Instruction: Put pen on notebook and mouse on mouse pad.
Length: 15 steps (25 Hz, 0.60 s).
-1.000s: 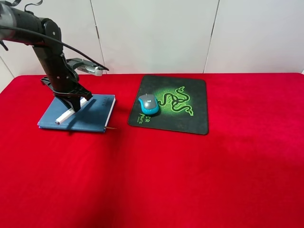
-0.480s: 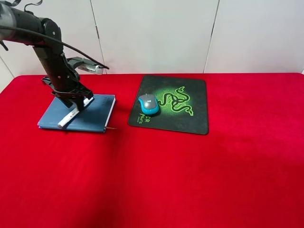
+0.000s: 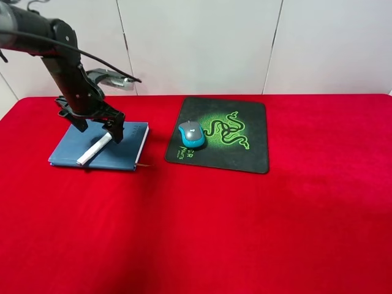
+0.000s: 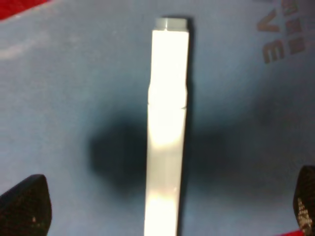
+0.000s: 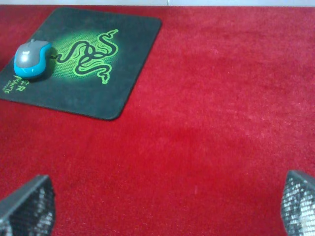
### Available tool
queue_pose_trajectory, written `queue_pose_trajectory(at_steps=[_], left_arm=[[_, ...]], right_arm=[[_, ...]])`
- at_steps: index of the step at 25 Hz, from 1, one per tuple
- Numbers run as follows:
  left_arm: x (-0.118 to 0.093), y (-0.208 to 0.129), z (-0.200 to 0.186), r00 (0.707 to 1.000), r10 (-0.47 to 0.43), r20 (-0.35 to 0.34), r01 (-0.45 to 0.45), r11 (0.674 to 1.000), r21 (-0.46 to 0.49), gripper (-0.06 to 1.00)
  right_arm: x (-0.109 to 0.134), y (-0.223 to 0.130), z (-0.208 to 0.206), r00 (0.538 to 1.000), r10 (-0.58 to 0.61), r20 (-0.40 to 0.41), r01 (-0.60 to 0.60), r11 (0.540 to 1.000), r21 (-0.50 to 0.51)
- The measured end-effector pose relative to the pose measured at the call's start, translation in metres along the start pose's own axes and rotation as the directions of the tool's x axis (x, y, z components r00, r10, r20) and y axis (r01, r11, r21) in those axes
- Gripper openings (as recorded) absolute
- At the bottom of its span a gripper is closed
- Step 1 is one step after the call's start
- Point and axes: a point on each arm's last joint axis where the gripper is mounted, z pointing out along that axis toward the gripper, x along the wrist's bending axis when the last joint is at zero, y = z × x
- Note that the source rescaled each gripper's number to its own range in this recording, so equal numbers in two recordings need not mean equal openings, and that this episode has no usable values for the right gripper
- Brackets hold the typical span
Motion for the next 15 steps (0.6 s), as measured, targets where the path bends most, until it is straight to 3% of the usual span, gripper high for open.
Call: queue_pose_trajectory(at_steps=[6,15], left_arm=[[-0.002,-0.006,-0.038,1.0,-0.005,-0.005,0.005,1.0,-0.026,1.0],[-0.011,-0.035,-0.113,0.996,-0.087,0.002,0.087,0.996,-0.012,1.0]], right_arm=[[0.0,0.0,0.0,1.0,0.0,0.0,0.0,1.0,0.0],[0.0,0.0,0.0,1.0,0.0,0.0,0.0,1.0,0.0]])
